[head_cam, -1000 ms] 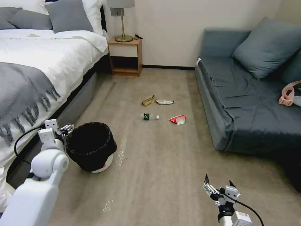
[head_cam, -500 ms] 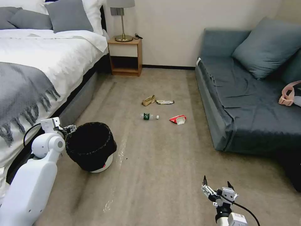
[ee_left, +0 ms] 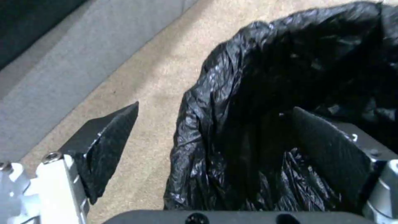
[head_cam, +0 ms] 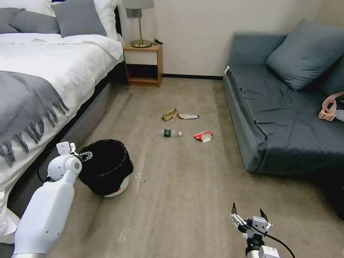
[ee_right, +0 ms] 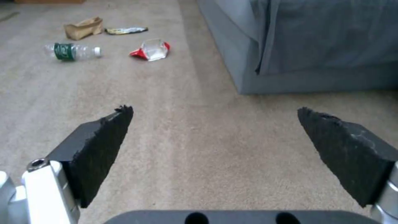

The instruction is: Pick up the trash bin, then pick up the garbage on the floor and place it into the trash bin.

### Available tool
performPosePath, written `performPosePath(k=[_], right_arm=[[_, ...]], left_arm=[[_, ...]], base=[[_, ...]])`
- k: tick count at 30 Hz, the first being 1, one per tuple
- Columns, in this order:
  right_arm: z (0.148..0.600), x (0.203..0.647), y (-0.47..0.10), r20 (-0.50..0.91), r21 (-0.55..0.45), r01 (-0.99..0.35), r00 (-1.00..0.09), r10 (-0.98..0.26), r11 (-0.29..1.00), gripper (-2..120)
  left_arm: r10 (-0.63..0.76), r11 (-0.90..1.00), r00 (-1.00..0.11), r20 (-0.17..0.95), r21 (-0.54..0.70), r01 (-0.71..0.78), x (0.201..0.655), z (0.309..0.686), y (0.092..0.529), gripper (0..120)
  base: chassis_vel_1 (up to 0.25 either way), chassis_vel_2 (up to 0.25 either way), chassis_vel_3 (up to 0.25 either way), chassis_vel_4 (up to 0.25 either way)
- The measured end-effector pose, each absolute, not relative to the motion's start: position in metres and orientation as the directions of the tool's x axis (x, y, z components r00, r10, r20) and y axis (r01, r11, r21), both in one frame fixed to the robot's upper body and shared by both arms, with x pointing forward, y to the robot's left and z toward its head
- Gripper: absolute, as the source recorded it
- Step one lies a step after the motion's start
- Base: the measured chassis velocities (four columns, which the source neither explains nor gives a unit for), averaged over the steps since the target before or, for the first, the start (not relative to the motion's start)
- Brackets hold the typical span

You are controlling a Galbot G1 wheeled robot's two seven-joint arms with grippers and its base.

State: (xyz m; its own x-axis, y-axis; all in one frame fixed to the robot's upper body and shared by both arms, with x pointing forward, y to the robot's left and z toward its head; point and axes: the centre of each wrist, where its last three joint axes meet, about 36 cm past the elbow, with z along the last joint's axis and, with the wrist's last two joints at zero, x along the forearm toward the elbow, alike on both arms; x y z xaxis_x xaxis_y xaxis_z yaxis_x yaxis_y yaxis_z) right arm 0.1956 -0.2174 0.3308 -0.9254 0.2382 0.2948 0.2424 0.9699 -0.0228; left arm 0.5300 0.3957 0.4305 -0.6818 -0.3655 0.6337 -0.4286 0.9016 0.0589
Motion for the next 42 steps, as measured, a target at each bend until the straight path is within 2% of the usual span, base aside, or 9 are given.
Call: performPosePath(k=[17, 20, 25, 26, 27, 36, 37, 40, 42], right_arm=[[0.334, 0.196, -0.215, 0.294, -0.022, 0.252, -0.923, 0.247, 0.968, 100], [0.334, 0.196, -0.215, 0.296, -0.021, 0.253, -0.922, 0.248, 0.967, 100], [0.330, 0.193, -0.211, 0.307, -0.028, 0.244, -0.921, 0.241, 0.969, 100], [0.328, 0.192, -0.210, 0.312, -0.028, 0.243, -0.920, 0.240, 0.970, 100], [0.328, 0.192, -0.210, 0.312, -0.028, 0.243, -0.920, 0.240, 0.970, 100], [0.324, 0.192, -0.206, 0.320, -0.024, 0.242, -0.917, 0.237, 0.970, 100], [0.324, 0.192, -0.206, 0.320, -0.024, 0.242, -0.917, 0.237, 0.970, 100], [0.323, 0.192, -0.206, 0.324, -0.023, 0.242, -0.916, 0.236, 0.970, 100], [0.323, 0.192, -0.206, 0.326, -0.022, 0.242, -0.916, 0.235, 0.970, 100]], left_arm=[[-0.363, 0.890, -0.629, 0.687, 0.055, -0.453, 0.540, 0.403, 0.390, 98], [-0.373, 0.884, -0.616, 0.694, 0.064, -0.463, 0.540, 0.400, 0.389, 85], [-0.377, 0.867, -0.585, 0.718, 0.051, -0.496, 0.544, 0.397, 0.389, 75], [-0.379, 0.862, -0.579, 0.722, 0.049, -0.504, 0.545, 0.397, 0.389, 68], [-0.379, 0.862, -0.579, 0.722, 0.049, -0.504, 0.545, 0.397, 0.389, 68], [-0.366, 0.860, -0.580, 0.728, 0.026, -0.510, 0.545, 0.396, 0.394, 32], [-0.366, 0.860, -0.580, 0.728, 0.026, -0.510, 0.545, 0.396, 0.394, 32], [-0.360, 0.867, -0.587, 0.725, 0.027, -0.497, 0.540, 0.393, 0.396, 18], [-0.354, 0.871, -0.594, 0.722, 0.025, -0.490, 0.538, 0.393, 0.396, 15]], base=[[0.000, 0.000, 0.000, 0.000], [0.000, 0.000, 0.000, 0.000], [0.000, 0.000, 0.000, 0.000], [0.000, 0.000, 0.000, 0.000], [0.000, 0.000, 0.000, 0.000], [0.000, 0.000, 0.000, 0.000], [0.000, 0.000, 0.000, 0.000], [0.000, 0.000, 0.000, 0.000], [0.000, 0.000, 0.000, 0.000]])
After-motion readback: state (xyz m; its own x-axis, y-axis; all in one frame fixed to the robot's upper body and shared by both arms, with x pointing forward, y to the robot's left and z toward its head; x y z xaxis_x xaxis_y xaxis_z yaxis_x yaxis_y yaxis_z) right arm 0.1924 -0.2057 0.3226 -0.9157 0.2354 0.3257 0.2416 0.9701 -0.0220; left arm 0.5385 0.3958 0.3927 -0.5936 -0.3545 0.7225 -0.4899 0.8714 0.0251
